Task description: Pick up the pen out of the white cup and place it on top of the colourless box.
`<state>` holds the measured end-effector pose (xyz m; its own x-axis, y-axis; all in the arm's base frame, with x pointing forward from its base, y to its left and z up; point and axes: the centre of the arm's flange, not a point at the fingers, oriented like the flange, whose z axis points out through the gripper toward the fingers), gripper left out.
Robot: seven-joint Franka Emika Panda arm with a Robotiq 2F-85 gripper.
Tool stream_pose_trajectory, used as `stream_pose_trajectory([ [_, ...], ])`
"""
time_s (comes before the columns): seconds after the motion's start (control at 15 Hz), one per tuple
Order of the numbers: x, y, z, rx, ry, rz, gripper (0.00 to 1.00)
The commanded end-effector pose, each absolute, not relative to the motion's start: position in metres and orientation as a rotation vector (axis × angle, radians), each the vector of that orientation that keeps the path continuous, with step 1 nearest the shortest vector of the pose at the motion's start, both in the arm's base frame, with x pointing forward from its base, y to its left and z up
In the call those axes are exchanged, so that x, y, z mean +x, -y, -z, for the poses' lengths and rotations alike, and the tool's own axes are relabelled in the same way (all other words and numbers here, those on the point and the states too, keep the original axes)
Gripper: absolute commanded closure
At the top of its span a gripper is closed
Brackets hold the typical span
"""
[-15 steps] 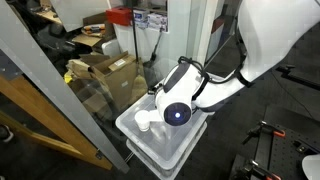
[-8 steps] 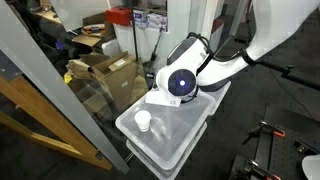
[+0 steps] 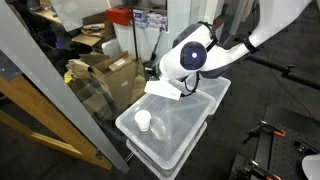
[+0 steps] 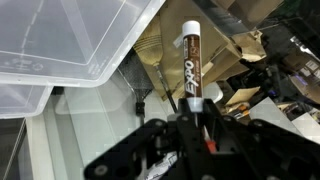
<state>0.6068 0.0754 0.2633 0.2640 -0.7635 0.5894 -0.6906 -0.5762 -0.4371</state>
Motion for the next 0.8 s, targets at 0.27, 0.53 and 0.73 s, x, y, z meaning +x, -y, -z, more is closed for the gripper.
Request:
stream_pose_trajectory([
  [0.27, 0.552, -0.059, -0.225, -2.312, -1.333, 1.021, 0.95],
  [0.53, 0.544, -0.057, -0.224, -2.281, -1.329, 0.913, 0.95],
  [0.73, 0.536, -0.055, -0.219, -2.236, -1.349, 0.867, 0.95],
])
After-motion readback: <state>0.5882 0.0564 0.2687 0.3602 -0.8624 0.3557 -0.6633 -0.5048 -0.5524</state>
